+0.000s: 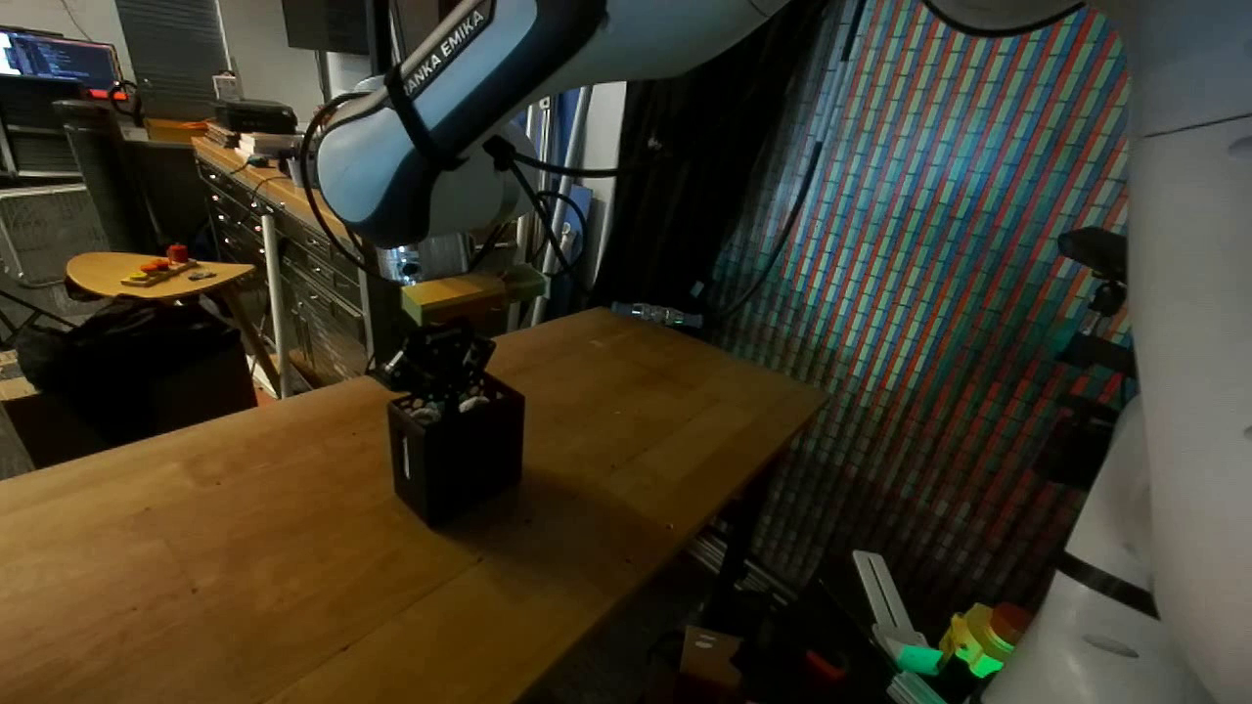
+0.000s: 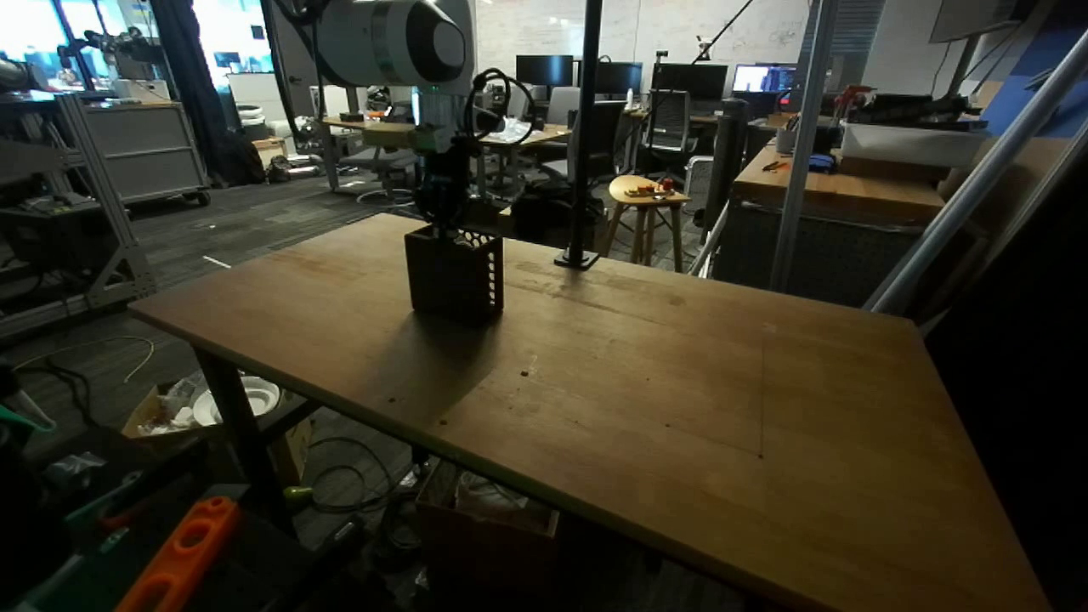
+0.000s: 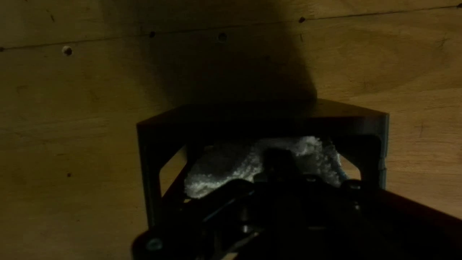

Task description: Pick up the towel from the table and put it in the small black basket.

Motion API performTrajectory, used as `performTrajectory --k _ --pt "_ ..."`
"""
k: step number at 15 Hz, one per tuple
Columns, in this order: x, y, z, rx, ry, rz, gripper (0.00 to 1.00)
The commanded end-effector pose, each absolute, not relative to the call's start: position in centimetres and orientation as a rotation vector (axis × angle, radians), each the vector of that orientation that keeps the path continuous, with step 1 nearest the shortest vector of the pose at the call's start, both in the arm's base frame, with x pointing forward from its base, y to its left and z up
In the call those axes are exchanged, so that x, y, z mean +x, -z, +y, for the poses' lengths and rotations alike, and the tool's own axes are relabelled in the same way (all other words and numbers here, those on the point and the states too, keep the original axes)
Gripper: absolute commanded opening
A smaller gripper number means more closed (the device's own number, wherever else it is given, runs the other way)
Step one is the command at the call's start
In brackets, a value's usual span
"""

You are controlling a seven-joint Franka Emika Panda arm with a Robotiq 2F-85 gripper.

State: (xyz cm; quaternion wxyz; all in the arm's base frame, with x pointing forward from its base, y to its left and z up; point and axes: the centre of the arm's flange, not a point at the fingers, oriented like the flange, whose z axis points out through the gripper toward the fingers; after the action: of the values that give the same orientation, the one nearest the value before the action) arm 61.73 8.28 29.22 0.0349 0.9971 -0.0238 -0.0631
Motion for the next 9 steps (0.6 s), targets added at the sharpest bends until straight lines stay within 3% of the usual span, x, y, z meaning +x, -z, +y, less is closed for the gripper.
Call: performTrajectory --k 1,9 --pt "63.5 -29.3 7.9 3.09 0.182 -0.036 0.0" --pt "64.9 -27.4 7.8 3.115 0.197 -0.016 0.0"
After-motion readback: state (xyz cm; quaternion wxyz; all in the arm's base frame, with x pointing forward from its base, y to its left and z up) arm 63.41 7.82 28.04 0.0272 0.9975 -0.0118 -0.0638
